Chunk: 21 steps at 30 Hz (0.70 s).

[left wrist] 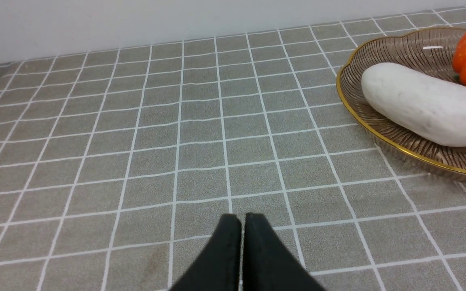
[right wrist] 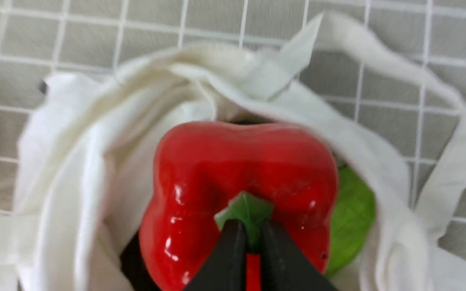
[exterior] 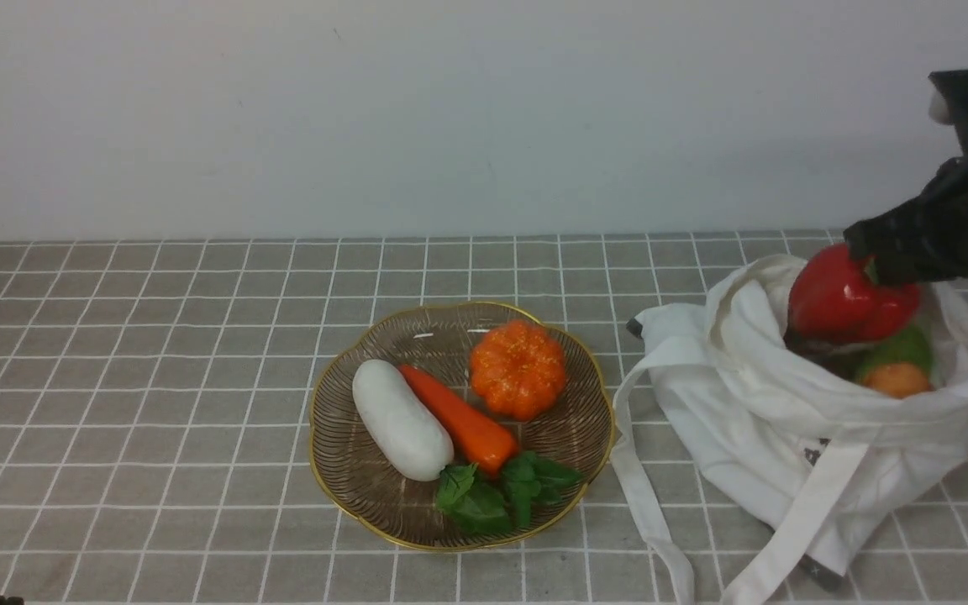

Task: Take vegetables from bag on grey coffee tablecloth place on plate.
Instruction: 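Place the red bell pepper on the plate with the right gripper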

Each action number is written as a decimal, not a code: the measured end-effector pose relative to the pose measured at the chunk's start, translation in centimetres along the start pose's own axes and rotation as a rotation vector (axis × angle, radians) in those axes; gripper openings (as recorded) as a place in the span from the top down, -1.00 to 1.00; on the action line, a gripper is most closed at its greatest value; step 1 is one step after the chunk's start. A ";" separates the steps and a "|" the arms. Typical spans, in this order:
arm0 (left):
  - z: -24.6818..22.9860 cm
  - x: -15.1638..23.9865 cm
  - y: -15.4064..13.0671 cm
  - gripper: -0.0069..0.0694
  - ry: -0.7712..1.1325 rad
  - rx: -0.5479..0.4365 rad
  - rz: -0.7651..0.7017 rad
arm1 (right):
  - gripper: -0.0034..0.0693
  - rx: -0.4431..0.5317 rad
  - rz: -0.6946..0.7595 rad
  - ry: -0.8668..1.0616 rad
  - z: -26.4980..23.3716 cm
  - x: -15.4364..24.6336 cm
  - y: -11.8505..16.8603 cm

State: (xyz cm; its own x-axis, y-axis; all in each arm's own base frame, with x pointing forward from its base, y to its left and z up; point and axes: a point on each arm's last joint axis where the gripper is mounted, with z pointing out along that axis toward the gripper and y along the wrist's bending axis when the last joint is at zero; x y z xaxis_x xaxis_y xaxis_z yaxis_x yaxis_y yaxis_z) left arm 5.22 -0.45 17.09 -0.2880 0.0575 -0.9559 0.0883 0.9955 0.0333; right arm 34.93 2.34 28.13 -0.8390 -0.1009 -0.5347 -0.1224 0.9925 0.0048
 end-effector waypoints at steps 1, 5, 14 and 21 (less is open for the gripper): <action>0.0 0.0 0.0 0.83 0.000 0.000 0.000 | 0.86 -0.001 -0.002 0.006 0.0 0.1 0.0; 0.0 0.0 0.0 0.83 0.000 0.000 0.000 | 0.86 -0.018 -0.027 0.059 -0.1 0.5 0.5; 0.0 0.0 0.0 0.83 0.000 0.000 0.000 | 0.86 -0.086 -0.028 -0.024 -4.2 0.4 1.7; 0.0 0.0 0.0 0.83 0.000 0.000 0.000 | 0.86 -0.292 -0.078 -0.181 -9.0 0.3 4.6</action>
State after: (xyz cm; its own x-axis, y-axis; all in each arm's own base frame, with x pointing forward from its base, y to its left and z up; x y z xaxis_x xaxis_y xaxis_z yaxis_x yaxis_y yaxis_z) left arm 5.22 -0.45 17.09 -0.2880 0.0575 -0.9559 0.0883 0.9955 0.0333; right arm 29.39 6.31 35.58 -0.7164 -0.1359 -0.6843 -0.3513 0.9177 0.1855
